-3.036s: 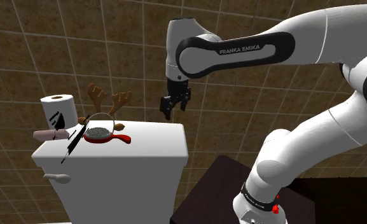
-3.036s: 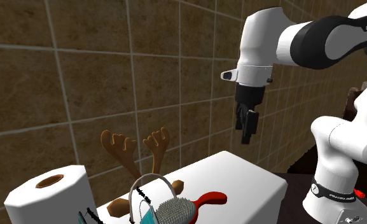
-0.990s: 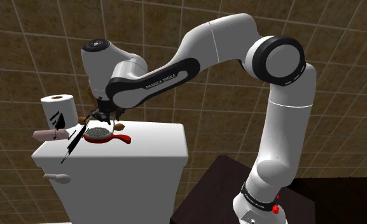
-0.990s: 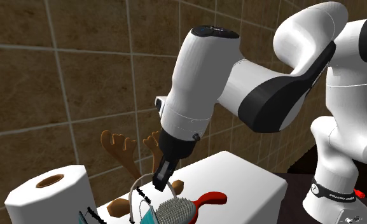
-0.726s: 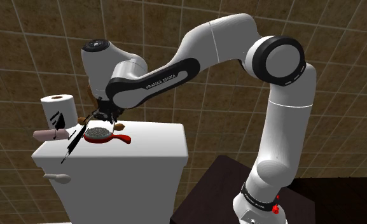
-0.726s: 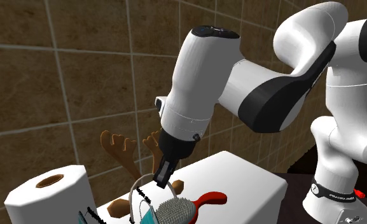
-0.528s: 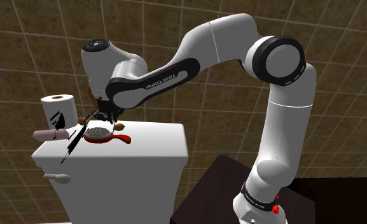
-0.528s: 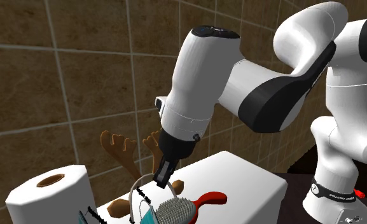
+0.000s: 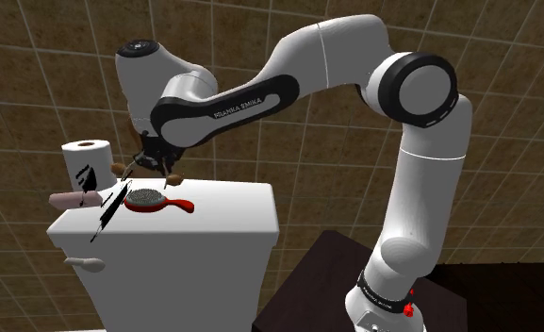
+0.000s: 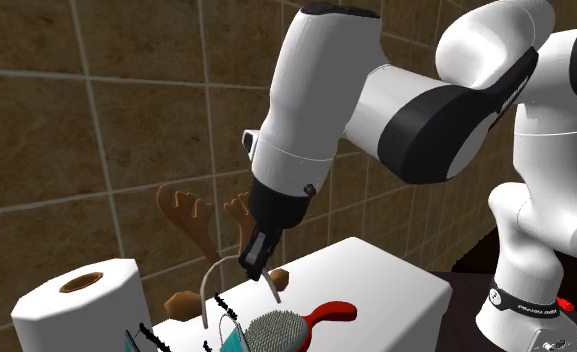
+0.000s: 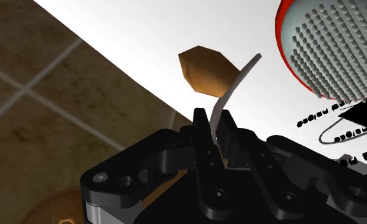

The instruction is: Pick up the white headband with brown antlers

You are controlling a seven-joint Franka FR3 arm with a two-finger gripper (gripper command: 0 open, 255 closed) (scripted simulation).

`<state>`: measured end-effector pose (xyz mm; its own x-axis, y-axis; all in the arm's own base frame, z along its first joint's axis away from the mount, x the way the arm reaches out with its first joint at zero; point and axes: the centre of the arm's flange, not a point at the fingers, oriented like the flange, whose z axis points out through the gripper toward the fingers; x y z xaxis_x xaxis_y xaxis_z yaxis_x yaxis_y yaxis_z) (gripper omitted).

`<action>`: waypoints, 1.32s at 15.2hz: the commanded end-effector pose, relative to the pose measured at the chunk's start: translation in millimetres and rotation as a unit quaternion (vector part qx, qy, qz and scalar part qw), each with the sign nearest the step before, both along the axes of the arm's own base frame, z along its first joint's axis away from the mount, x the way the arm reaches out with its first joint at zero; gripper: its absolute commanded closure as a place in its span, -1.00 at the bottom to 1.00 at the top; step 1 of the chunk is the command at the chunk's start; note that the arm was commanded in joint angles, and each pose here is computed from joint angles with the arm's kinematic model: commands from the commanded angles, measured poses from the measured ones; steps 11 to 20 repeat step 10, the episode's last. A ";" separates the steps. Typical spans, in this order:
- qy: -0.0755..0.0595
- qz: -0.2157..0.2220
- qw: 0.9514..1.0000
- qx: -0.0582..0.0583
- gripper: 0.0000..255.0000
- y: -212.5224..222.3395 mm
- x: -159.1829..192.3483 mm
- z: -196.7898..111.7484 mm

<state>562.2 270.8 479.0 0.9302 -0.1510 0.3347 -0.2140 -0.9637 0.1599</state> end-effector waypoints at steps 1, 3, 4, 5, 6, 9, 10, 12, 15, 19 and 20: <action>-0.002 -0.001 1.000 0.000 1.00 -2.4 0.8 12.1; -0.002 -0.001 1.000 0.000 1.00 -2.4 0.8 22.6; -0.002 -0.001 1.000 0.000 1.00 -2.4 0.8 27.9; -0.002 -0.001 1.000 0.000 1.00 -2.4 0.8 33.2; -0.002 -0.001 1.000 0.000 1.00 -2.4 0.8 38.5; -0.002 -0.001 1.000 0.000 1.00 -2.4 0.8 49.8; -0.002 -0.001 1.000 0.000 1.00 -2.4 0.8 49.8; -0.002 -0.001 1.000 0.000 1.00 -2.4 0.8 49.8; -0.002 -0.001 1.000 0.000 1.00 -2.4 0.8 49.8; -0.002 -0.001 1.000 0.000 1.00 -2.4 0.8 49.8; -0.002 -0.001 1.000 0.000 1.00 -2.4 0.8 49.8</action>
